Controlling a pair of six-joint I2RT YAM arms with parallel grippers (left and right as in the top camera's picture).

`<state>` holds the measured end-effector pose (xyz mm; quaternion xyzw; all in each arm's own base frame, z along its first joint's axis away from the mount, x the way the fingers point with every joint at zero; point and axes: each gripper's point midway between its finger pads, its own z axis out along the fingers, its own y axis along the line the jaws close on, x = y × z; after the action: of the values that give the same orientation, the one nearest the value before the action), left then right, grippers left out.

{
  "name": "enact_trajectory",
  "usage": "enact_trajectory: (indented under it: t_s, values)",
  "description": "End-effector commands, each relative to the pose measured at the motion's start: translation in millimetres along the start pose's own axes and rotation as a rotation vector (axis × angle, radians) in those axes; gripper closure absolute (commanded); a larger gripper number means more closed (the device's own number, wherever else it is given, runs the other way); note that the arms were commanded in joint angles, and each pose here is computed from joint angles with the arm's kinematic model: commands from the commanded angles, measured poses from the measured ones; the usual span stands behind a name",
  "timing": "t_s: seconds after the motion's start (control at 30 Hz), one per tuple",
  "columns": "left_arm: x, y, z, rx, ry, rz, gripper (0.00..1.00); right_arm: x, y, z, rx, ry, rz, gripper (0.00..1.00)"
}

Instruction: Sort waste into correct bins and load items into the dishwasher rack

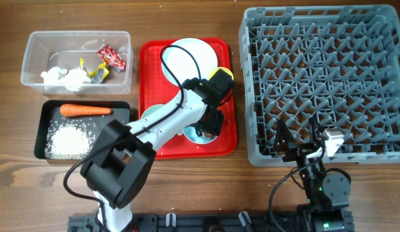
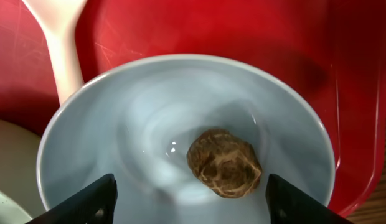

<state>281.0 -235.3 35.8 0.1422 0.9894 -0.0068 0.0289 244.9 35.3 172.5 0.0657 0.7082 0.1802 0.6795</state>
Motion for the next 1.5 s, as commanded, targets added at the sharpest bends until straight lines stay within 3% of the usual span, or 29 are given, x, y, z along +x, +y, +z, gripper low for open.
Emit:
enact_trajectory:
  t_s: [0.0, 0.57, 0.7, 0.9, 1.07, 1.17, 1.37, 1.47]
  values:
    - [-6, -5, -14, 0.032, -0.033, 0.007, 0.22, -2, 0, 0, 0.004, -0.01, -0.008, 0.0]
    - [10, -17, 1, 0.094, 0.011, 0.037, 0.24, -2, 0, 0, 0.004, -0.01, -0.008, 0.0]
    - [8, -17, 3, 0.098, 0.001, 0.034, 0.4, -2, 0, 0, 0.004, -0.01, -0.008, 0.0]
    - [8, -17, 4, 0.098, 0.0, 0.035, 0.45, -2, 0, 0, 0.004, -0.01, -0.008, 0.0]
    - [4, -19, 4, 0.106, -0.017, 0.036, 0.71, -2, 0, 0, 0.004, -0.01, -0.008, 0.0]
    - [2, -20, 4, 0.11, -0.027, 0.036, 0.78, -2, 0, 0, 0.004, -0.01, -0.008, 0.0]
    - [-2, -18, 2, 0.098, -0.042, 0.042, 0.86, -2, 0, 0, 0.004, -0.01, -0.008, 0.0]
    - [-6, -16, 1, 0.084, -0.056, 0.041, 0.83, -2, 0, 0, 0.004, -0.01, -0.008, 0.0]
